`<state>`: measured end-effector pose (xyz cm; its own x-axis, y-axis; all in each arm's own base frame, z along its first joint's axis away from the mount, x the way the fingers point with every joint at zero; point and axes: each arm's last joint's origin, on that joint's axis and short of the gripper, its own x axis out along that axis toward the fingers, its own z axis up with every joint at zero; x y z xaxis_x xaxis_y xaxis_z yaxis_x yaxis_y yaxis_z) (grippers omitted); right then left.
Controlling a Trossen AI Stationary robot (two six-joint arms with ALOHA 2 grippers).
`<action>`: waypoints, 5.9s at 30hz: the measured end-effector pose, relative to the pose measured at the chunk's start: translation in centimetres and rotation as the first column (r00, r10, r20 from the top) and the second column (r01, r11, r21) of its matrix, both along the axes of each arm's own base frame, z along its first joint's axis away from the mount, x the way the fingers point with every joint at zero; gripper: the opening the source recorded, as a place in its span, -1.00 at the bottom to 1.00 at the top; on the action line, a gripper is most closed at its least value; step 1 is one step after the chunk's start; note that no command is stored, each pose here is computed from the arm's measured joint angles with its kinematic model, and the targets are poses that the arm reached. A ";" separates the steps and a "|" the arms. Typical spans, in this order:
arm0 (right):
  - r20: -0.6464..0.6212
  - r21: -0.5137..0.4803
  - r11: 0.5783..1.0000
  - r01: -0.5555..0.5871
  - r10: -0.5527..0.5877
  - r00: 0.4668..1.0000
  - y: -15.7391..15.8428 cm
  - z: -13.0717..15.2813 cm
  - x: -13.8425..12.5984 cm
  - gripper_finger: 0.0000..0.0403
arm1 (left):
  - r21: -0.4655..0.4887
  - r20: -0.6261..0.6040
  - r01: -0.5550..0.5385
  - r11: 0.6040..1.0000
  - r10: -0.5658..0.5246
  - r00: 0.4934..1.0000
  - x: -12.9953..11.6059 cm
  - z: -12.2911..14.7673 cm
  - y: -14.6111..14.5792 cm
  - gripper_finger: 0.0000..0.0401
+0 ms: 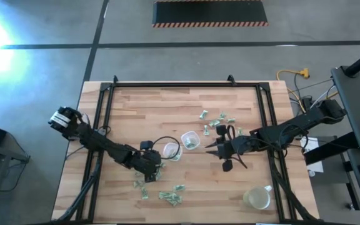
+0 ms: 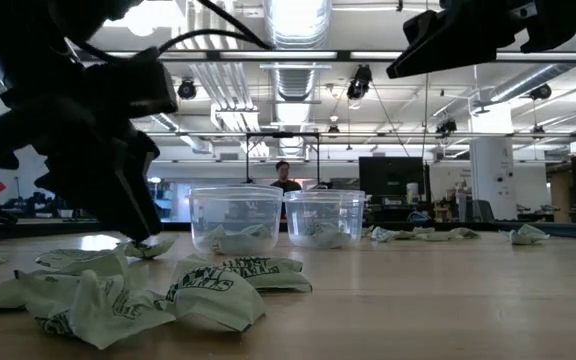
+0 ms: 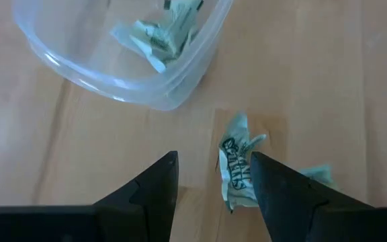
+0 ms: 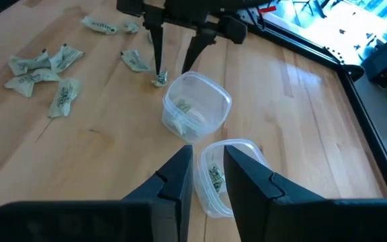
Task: Pick and place items into bin
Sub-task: Put the stevia packet into the left bin, then put the stevia packet into the right bin
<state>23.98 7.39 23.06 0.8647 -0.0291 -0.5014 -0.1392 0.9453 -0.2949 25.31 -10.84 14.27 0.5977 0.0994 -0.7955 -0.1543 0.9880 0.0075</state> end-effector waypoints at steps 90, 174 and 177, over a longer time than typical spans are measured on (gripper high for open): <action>-0.062 -0.001 1.000 0.016 -0.016 0.998 -0.2 -0.6 -0.3 -0.70 | 0.365 0.226 -0.019 0.931 -0.068 0.972 3.2 3.4 0.8 -0.82; -0.575 0.066 0.846 0.529 -0.401 0.713 -13.5 -10.3 -2.3 -0.07 | 0.326 0.317 -0.013 0.945 -0.096 0.944 0.8 7.9 1.2 -0.20; -0.576 0.062 0.846 0.529 -0.403 0.712 -13.5 -10.3 -2.3 -0.17 | 0.326 0.318 -0.014 0.945 -0.096 0.943 0.8 7.9 1.2 -0.20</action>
<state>21.67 -6.10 12.74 0.3684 -0.1979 -0.9083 0.2653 0.9588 -0.1013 26.10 -9.61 22.18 0.8262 0.2845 -0.4862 -0.1616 0.9465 0.2793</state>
